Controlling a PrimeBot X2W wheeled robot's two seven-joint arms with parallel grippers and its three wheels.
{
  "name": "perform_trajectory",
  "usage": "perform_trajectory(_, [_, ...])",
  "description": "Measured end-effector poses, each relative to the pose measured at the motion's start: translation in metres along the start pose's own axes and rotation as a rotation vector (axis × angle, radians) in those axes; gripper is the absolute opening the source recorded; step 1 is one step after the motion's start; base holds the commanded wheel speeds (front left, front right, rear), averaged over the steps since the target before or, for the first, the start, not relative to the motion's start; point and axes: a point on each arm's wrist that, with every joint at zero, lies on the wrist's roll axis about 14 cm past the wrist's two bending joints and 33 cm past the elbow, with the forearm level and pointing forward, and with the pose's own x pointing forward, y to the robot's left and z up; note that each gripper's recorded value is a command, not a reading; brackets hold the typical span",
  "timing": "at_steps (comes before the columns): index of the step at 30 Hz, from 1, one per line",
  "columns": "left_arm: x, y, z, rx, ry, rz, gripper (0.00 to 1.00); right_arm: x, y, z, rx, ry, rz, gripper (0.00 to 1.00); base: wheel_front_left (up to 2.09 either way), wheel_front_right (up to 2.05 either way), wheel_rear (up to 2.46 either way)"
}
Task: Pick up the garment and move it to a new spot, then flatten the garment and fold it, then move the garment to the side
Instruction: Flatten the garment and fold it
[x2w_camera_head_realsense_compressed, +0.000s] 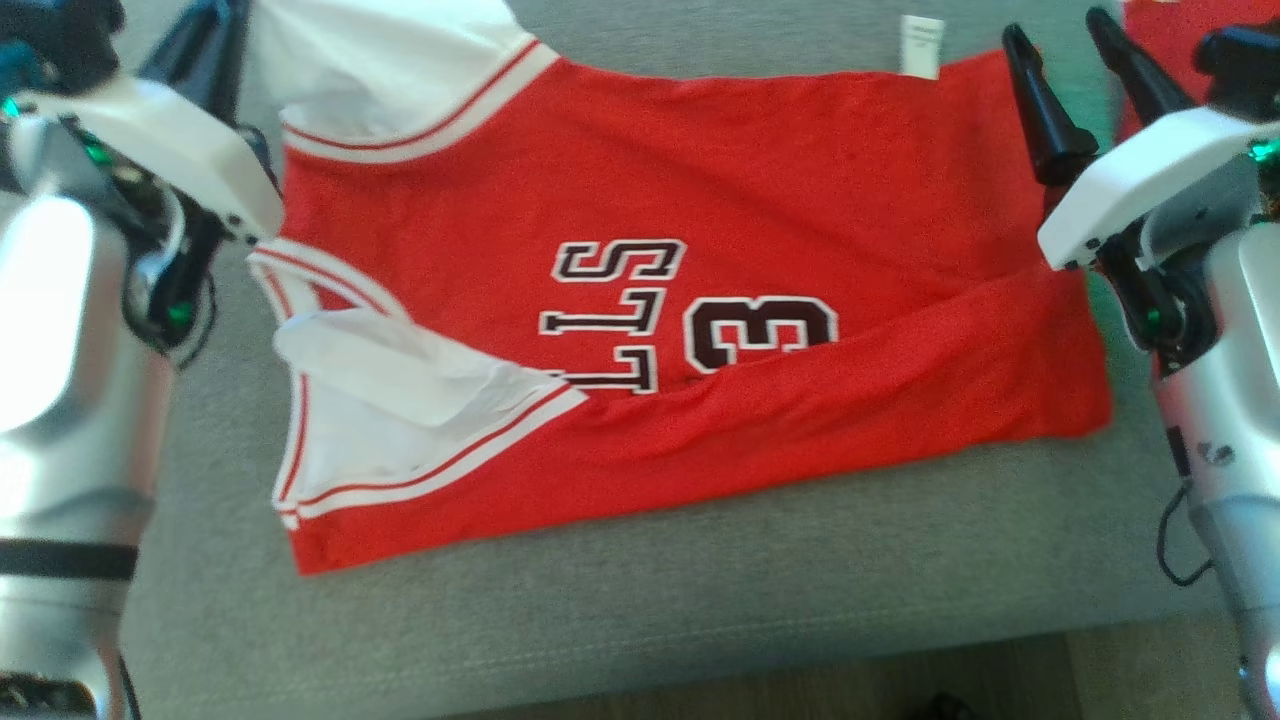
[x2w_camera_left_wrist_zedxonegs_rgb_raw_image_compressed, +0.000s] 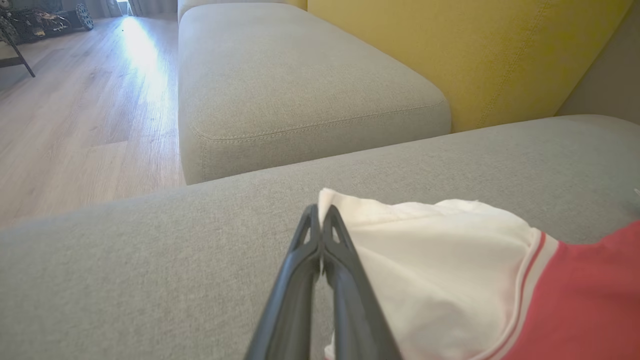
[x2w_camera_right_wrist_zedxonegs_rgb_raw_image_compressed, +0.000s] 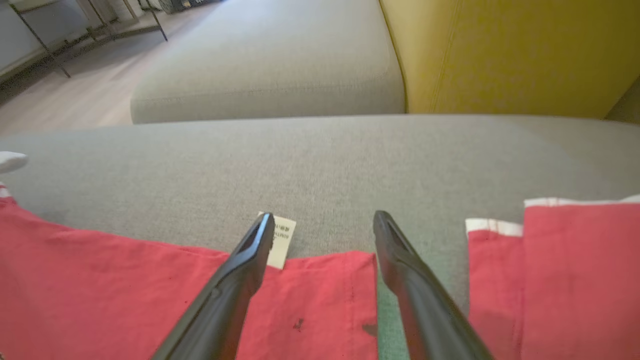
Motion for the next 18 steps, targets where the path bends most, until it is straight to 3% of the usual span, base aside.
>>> perform_trajectory(5, [-0.020,-0.002,-0.006,-0.033,-0.009,0.004,0.00,0.020,0.003,-0.036,-0.022,0.179,0.040,1.00,0.00,0.00,0.00])
perform_trajectory(11, [-0.021,-0.005,-0.008,-0.047,-0.026,-0.005,0.00,0.038,-0.018,-0.044,-0.083,0.251,0.009,1.00,0.00,0.00,0.00])
perform_trajectory(18, [-0.023,-0.006,-0.021,-0.057,0.006,-0.008,0.00,0.048,-0.020,-0.061,-0.047,0.329,0.008,1.00,0.00,0.00,0.00])
